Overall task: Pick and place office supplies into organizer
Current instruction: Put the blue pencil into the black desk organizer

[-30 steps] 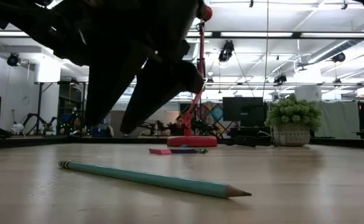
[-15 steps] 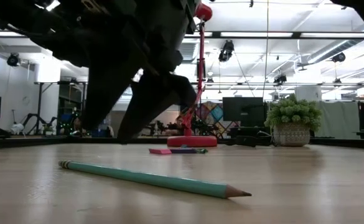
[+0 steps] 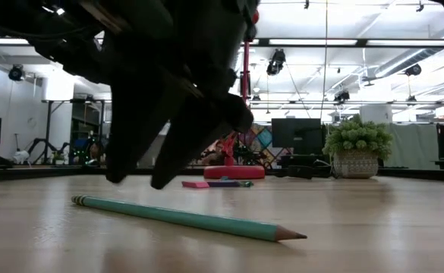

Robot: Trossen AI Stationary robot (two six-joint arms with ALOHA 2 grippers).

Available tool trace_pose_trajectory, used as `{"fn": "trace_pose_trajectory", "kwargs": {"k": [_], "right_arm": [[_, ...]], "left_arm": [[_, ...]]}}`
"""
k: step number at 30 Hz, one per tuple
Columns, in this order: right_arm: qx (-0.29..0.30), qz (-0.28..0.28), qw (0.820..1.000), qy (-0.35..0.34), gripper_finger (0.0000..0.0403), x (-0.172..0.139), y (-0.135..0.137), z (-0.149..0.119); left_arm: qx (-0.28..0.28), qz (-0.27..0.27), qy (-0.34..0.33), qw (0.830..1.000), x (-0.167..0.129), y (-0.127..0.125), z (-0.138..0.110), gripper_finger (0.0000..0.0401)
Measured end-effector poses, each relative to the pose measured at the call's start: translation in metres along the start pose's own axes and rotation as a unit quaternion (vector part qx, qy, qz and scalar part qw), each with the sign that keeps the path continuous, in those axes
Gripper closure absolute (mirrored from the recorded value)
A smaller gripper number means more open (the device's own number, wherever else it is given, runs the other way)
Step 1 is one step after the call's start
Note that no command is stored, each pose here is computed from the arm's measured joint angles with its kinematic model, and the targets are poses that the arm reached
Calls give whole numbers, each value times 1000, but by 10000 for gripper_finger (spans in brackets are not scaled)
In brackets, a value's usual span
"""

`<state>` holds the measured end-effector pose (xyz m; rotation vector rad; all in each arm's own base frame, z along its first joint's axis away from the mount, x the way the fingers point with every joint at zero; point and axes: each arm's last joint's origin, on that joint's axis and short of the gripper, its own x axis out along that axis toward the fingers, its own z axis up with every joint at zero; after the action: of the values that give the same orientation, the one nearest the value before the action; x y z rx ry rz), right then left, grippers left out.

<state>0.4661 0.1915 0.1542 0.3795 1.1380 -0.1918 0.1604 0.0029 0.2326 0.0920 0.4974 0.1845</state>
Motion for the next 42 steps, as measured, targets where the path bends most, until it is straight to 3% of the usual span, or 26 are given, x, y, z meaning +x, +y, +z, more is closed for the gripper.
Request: {"fn": "trace_pose_trajectory", "kwargs": {"k": [19,33,42], "right_arm": [[6,6,999,34,204,18,-4,-25],[-37,15,997,67,204,13,0,-27],[-60,-15,993,97,204,10,5,-46]], "left_arm": [[0,0,-1,1000,0,0,0,354],[0,0,-1,1000,0,0,0,354],[-1,0,-2,1000,0,0,0,354]]}}
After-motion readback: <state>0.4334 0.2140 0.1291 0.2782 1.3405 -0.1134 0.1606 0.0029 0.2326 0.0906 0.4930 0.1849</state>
